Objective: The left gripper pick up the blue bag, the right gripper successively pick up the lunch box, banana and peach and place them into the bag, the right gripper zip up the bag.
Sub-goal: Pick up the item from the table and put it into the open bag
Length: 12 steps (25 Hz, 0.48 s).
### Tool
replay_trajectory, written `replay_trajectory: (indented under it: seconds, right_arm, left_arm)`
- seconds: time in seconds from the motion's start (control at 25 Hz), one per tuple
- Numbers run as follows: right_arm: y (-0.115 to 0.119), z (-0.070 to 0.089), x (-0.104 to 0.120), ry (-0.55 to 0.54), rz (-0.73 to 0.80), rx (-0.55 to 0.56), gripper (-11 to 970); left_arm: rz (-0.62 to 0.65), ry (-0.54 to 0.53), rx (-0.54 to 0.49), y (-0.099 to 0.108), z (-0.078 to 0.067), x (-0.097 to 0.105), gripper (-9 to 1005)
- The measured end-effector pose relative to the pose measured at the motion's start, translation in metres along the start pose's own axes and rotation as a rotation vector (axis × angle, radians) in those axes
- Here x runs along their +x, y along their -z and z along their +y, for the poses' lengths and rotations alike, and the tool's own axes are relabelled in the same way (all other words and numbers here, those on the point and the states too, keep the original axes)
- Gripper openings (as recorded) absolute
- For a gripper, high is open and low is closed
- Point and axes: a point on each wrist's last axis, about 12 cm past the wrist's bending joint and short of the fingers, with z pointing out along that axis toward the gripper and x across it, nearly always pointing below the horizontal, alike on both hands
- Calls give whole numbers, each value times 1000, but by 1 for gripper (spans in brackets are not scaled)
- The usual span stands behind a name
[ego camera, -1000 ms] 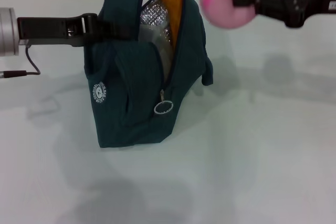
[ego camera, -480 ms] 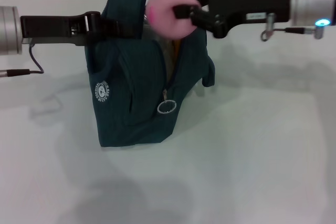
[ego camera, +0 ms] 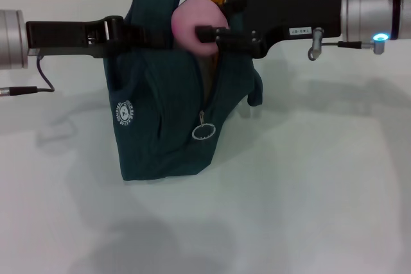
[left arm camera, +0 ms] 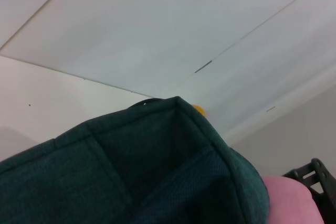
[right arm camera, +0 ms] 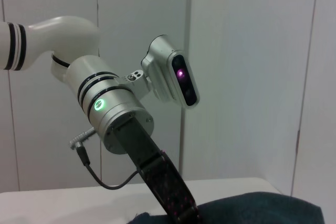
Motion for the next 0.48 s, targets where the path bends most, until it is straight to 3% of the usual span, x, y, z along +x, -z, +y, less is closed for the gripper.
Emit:
replay_trajectory:
  seconds: [0.4,0.48]
  right_arm:
    - [3,-3,-2,0,0,12,610]
    - [3,-4,-4,3,3,11,668]
  left_arm:
    - [-1,0,-2,1,1,0,32]
    - [-1,1,-3,1,1,1,32]
